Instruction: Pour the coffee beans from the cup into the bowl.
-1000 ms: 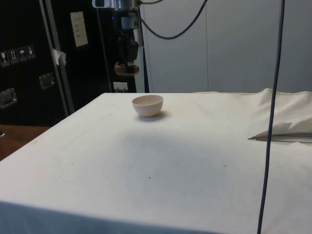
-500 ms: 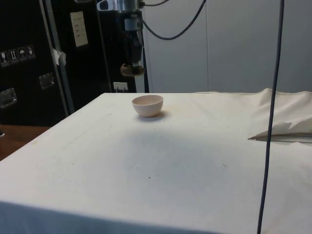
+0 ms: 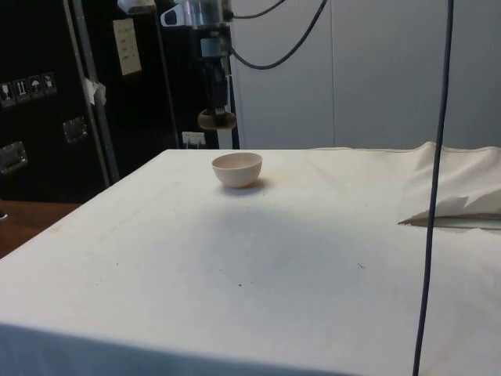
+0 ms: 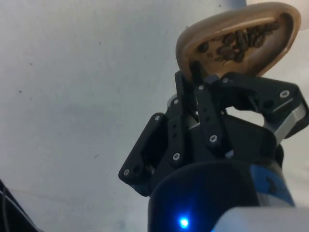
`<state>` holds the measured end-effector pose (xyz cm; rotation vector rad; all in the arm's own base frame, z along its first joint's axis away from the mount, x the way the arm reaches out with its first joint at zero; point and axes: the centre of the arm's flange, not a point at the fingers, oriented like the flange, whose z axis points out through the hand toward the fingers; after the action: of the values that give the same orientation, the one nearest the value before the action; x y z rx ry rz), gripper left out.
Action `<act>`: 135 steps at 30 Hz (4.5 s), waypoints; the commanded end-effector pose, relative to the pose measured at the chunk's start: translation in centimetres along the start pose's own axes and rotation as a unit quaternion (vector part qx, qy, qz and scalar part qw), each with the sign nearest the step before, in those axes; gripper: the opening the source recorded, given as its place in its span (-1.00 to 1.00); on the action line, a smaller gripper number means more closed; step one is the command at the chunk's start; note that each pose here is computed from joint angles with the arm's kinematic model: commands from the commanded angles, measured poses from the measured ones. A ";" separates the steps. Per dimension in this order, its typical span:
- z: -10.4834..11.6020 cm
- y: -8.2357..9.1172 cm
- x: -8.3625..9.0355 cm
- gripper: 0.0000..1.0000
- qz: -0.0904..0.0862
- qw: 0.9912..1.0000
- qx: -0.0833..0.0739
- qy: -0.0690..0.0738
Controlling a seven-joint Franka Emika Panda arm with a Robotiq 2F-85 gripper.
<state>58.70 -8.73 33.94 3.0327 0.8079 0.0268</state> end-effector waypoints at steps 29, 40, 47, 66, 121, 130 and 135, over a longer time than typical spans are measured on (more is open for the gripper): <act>0.7 3.5 -0.7 -1.00 0.032 0.998 0.057 0.016; 1.2 4.5 -1.2 -1.00 0.052 0.996 0.072 0.000; 1.9 4.8 -1.2 -1.00 0.067 0.994 0.085 0.007; 2.3 5.4 -1.6 -1.00 0.108 0.987 0.110 0.036; 5.0 9.3 -2.2 -1.00 0.223 0.967 0.101 0.076; 5.1 9.9 -2.3 -1.00 0.246 0.960 0.107 0.085; 5.2 10.3 -2.5 -1.00 0.259 0.956 0.106 0.085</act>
<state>61.60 -18.69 28.85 3.3875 0.0116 0.2115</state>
